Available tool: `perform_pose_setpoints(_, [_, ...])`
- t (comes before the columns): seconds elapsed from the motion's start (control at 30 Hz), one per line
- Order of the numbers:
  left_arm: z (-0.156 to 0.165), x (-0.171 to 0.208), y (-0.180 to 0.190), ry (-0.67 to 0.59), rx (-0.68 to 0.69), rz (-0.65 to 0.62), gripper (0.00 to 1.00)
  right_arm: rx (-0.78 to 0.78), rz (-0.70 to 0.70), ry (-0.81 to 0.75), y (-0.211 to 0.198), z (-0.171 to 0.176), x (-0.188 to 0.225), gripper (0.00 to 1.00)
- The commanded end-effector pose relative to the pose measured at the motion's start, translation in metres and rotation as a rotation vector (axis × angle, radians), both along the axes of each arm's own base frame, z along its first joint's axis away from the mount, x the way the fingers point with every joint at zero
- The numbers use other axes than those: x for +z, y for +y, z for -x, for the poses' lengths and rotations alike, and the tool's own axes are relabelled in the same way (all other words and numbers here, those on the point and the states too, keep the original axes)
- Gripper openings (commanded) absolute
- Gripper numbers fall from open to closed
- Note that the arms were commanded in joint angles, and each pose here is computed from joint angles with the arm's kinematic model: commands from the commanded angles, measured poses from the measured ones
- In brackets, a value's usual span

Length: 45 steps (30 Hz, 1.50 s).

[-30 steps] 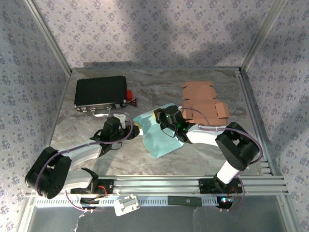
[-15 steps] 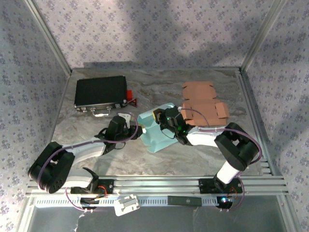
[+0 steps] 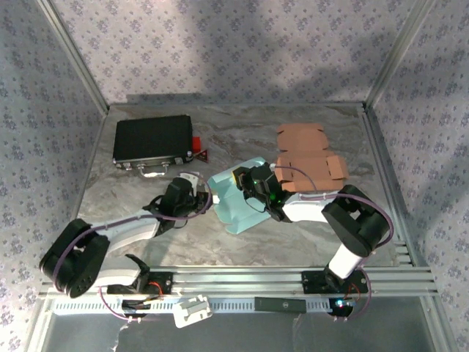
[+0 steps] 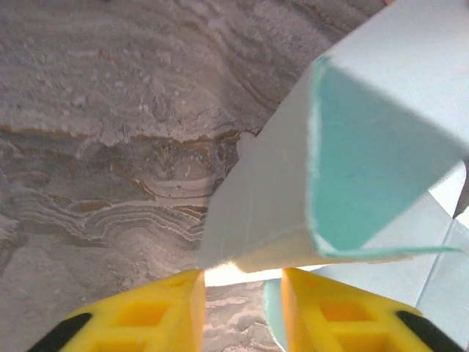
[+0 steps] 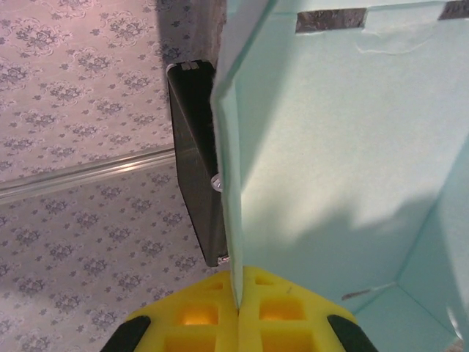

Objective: Fold the paper box

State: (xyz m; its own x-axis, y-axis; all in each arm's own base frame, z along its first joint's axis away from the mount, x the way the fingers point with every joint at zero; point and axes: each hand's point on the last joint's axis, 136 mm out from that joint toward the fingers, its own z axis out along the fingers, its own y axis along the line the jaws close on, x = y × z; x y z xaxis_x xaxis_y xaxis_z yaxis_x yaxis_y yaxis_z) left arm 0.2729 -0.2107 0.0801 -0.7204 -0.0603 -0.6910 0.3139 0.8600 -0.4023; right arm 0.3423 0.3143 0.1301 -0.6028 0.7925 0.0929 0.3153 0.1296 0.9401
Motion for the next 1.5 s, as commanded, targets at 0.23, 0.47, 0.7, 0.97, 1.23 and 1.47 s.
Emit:
perform_pose_setpoints(0.23, [0.010,0.011,0.010,-0.078,-0.112,-0.087,0.35,0.017,0.027,0.015,-0.004,0.002,-0.009,0.00])
perform_pose_setpoints(0.47, [-0.001,0.007,0.000,-0.112,-0.125,-0.040,0.41,0.018,0.011,0.018,-0.003,0.000,-0.010,0.00])
perform_pose_setpoints(0.7, [-0.007,0.001,-0.023,-0.113,-0.183,-0.029,0.40,0.029,0.003,0.006,0.000,0.000,-0.005,0.00])
perform_pose_setpoints(0.97, [-0.015,0.001,-0.028,-0.149,-0.127,-0.072,0.37,0.023,0.002,-0.001,0.000,0.002,-0.007,0.00])
perform_pose_setpoints(1.23, [-0.022,0.002,-0.029,-0.173,-0.074,-0.100,0.36,0.024,-0.003,0.000,0.004,0.006,-0.008,0.00])
perform_pose_setpoints(1.47, [-0.027,0.006,-0.027,-0.213,-0.013,-0.140,0.34,0.021,0.006,0.003,0.007,0.011,-0.012,0.00])
